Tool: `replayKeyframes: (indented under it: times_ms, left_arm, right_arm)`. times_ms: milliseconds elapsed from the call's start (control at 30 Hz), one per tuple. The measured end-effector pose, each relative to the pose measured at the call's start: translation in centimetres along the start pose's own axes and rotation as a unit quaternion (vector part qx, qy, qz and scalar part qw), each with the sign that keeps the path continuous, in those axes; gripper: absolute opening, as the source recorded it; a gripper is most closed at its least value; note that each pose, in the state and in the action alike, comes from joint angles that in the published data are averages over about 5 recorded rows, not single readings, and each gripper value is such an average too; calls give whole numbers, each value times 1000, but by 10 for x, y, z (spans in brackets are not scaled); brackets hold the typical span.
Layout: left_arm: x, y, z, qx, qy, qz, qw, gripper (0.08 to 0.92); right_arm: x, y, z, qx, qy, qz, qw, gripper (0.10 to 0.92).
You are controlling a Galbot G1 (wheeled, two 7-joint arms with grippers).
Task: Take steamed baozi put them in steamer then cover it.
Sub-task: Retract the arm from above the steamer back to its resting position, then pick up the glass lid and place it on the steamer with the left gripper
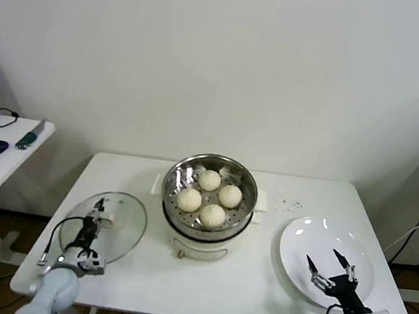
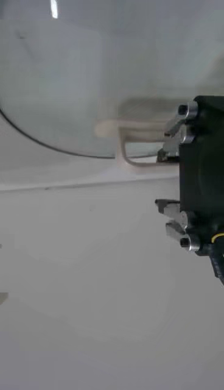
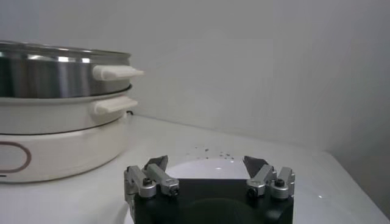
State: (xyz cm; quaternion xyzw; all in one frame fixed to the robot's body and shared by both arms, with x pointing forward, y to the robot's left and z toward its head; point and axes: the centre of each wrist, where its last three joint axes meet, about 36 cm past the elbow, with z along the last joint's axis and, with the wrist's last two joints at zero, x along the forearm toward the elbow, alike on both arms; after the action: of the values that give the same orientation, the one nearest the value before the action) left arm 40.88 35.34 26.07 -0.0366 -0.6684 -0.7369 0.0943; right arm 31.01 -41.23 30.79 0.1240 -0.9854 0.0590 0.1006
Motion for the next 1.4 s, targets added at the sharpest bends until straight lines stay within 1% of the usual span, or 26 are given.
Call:
replayKeyframes:
  times_ms: [233,333,500,700,900,1033,1133,1267,1400]
  left_arm:
    - [2,3,0,9,2,-3,1000,189]
    - [5,8,2,11,6,-7,1000,150]
    - [11,20,3,14,11,-22,1000,150]
    - [27,43,1,13,23,-51,998,150]
    - [51,76,-6,0,47,-83,995,150]
    - [67,102,-10,-6,67,-105,992,150]
    - [76,123,-15,-5,78,-122,989,150]
    - [85,148,-25,0,83,-140,987,150]
    - [91,170,-38,8,81,-153,985,150]
  right_arm:
    - [-1,0,2,6,1,0,1000,823]
    - [-2,-1,3,8,0,1,1000,823]
    - [-4,-4,2,12,-1,2,1000,823]
    - [-8,-10,-2,20,-2,3,1000,823]
    - [-14,-14,-5,29,-1,3,1000,823]
    - [-20,-17,-9,36,-2,4,999,823]
    - [-26,-18,-12,41,-3,3,999,823]
    - [-34,-18,-15,45,-4,3,999,823]
    - [-44,-16,-19,50,-7,2,999,823]
